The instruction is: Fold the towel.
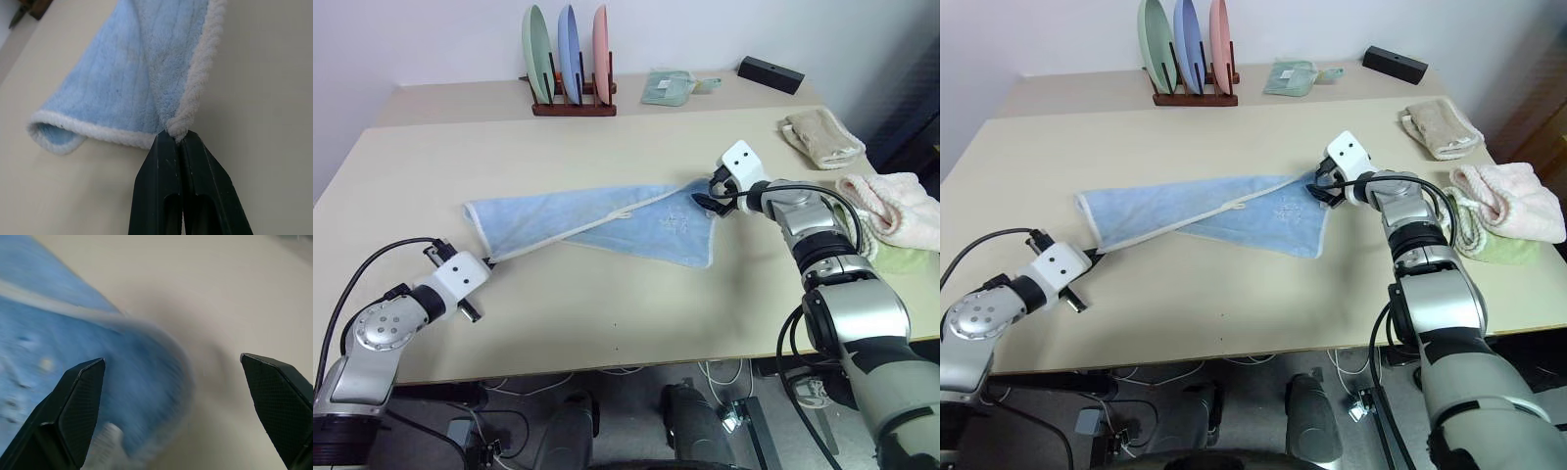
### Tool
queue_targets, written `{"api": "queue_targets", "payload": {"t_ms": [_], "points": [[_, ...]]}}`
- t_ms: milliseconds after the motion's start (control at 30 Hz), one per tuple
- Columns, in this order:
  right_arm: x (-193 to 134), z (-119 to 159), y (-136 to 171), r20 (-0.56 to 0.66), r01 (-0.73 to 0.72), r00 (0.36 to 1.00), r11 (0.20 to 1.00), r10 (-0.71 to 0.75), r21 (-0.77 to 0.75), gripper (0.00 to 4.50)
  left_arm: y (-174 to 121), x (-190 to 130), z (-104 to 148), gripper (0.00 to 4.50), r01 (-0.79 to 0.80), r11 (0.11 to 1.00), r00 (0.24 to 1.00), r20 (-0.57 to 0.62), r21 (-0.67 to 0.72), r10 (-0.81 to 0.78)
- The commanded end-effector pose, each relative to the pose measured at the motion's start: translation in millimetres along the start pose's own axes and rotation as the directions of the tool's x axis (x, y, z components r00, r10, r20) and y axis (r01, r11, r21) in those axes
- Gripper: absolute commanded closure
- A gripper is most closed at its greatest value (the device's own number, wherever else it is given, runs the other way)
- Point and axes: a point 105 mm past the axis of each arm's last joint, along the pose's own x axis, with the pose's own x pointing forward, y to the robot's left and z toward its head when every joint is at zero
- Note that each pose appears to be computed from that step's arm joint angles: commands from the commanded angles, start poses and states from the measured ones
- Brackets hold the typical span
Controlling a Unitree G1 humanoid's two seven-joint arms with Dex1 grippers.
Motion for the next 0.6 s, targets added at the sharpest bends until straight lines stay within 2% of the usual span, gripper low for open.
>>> {"api": "queue_targets", "payload": {"t_ms": [33,67,200,267,500,533,567,600], "points": [[0,20,-4,0.050,-0.004,0.999,1.000,0.005,-0.007,0.49,10,-7,2,4.50,-0.036,0.999,0.999,0.014,0.019,0.036],[0,21,-4,0.053,-0.009,0.999,1.000,0.009,-0.012,0.77,10,-7,2,4.50,-0.034,0.999,0.999,0.013,0.018,0.034],[1,28,0,0.069,-0.034,0.997,0.996,0.040,-0.078,2.77,6,-8,4,4.50,-0.023,1.000,1.000,0.014,0.019,0.023],[2,29,4,0.050,-0.049,0.997,0.986,0.057,-0.160,2.77,5,-9,8,4.50,-0.017,1.000,1.000,0.017,0.020,0.017],[10,31,9,0.043,-0.028,0.999,0.992,0.034,-0.125,2.77,5,-8,12,4.50,-0.007,1.000,1.000,0.016,0.025,0.007],[10,31,10,0.044,-0.028,0.998,0.992,0.034,-0.121,3.31,5,-8,12,4.50,-0.006,1.000,1.000,0.016,0.026,0.006],[11,32,11,0.046,-0.026,0.998,0.993,0.031,-0.115,3.59,4,-8,13,4.50,-0.005,1.000,1.000,0.016,0.026,0.005],[11,32,11,0.048,-0.023,0.998,0.993,0.029,-0.112,4.10,4,-8,13,4.50,-0.004,1.000,1.000,0.017,0.025,0.004]]}}
